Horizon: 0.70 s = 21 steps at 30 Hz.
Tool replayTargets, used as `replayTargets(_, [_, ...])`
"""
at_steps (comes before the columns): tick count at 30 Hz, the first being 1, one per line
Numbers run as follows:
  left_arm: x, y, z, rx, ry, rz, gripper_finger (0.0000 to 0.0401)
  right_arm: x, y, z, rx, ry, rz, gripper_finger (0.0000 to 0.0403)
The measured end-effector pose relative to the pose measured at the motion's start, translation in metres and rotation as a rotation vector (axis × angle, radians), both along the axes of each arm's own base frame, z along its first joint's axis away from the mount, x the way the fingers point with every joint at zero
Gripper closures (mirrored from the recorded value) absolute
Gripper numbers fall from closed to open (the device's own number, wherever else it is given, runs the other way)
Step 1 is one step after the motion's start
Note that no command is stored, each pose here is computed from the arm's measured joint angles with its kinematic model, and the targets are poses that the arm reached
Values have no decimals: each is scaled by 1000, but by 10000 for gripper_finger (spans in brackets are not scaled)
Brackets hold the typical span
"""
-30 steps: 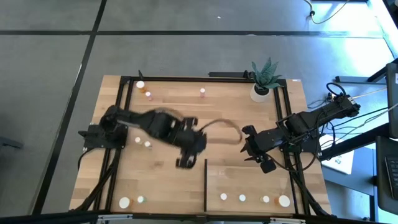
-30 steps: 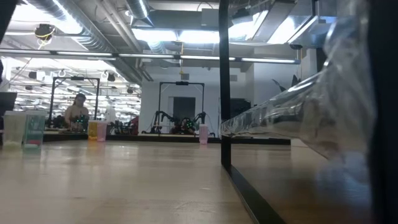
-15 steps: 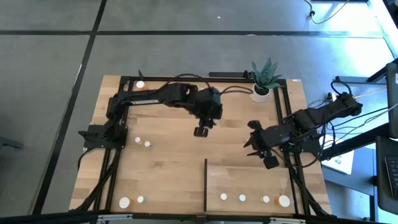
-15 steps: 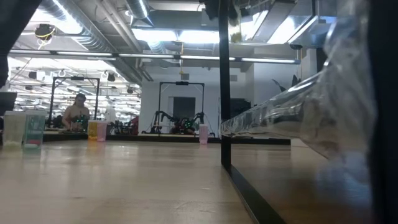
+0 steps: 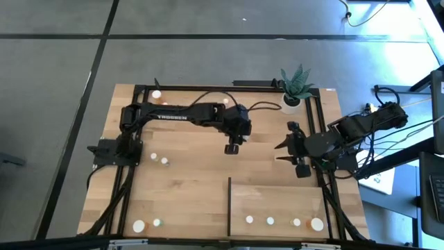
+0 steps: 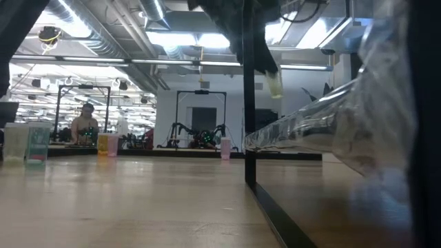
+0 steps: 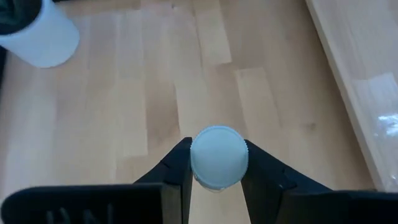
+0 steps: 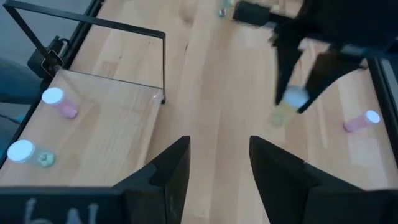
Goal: Pick and place medicine bottles onto shelf by color
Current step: Put the bottom yellow pill bottle on the shelf aligned with the other yellow pill bottle
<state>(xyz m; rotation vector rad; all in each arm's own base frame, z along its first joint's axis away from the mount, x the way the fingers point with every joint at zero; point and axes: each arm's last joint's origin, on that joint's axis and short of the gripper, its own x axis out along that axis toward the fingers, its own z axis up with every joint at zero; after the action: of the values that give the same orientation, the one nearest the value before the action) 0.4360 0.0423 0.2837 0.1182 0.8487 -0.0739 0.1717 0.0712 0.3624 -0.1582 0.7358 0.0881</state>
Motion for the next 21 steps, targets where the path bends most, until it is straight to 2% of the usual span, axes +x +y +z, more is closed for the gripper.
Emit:
replayTargets(5, [5, -6, -21, -31, -63, 34, 310, 0, 0, 0, -2, 3, 0, 236])
replayTargets(7, [9, -10, -29, -7, -84, 55, 310, 0, 0, 0, -2, 3, -1, 236])
replayTargets(15, [23, -29, -58, 15, -50, 38, 310, -1, -1, -1, -25, 5, -22, 236])
replayTargets(21, [27, -32, -80, -32, 14, 57, 310, -1, -1, -1, -9, 8, -35, 236])
